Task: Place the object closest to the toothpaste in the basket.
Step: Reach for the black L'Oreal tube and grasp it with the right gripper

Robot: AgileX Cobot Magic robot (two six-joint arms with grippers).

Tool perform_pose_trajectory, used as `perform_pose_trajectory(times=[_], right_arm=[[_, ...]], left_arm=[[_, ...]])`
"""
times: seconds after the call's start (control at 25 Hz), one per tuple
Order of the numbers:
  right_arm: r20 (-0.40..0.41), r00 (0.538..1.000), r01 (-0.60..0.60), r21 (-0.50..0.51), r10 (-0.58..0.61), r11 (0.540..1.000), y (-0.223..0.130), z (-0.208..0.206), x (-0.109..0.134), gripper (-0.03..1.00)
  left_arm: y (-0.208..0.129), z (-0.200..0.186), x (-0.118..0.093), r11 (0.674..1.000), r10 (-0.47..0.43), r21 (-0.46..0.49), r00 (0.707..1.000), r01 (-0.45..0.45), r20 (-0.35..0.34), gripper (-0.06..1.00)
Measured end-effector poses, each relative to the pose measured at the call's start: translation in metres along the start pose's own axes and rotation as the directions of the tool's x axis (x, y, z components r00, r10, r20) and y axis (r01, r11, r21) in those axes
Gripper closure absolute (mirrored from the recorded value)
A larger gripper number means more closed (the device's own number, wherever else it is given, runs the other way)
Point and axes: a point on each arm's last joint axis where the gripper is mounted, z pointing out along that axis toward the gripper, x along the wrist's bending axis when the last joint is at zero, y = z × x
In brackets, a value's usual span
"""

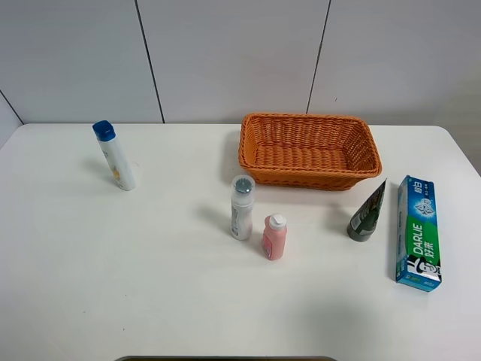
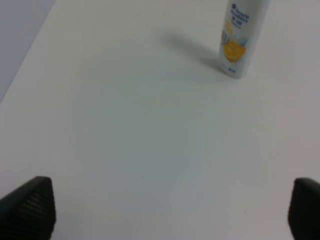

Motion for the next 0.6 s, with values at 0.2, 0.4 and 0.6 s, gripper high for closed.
perform_pose_trajectory(times=[0.2,0.4,0.6], right_arm=[[-0.023,0.999,-0.035,0.176,0.039,0.984,0.012,0.025,0.003,0.37],[-0.026,0.998,-0.055,0.230,0.062,0.972,0.042,0.032,0.005,0.37],[-0.003,0.992,-0.118,0.291,0.124,0.949,0.079,0.035,0.007,0.37]], left_arm=[[0.000,0.000,0.000,1.000,0.000,0.000,1.000,0.000,0.000,0.01],[0.000,0.000,0.000,1.000,0.000,0.000,1.000,0.000,0.000,0.01],[0.000,0.000,0.000,1.000,0.000,0.000,1.000,0.000,0.000,0.01]])
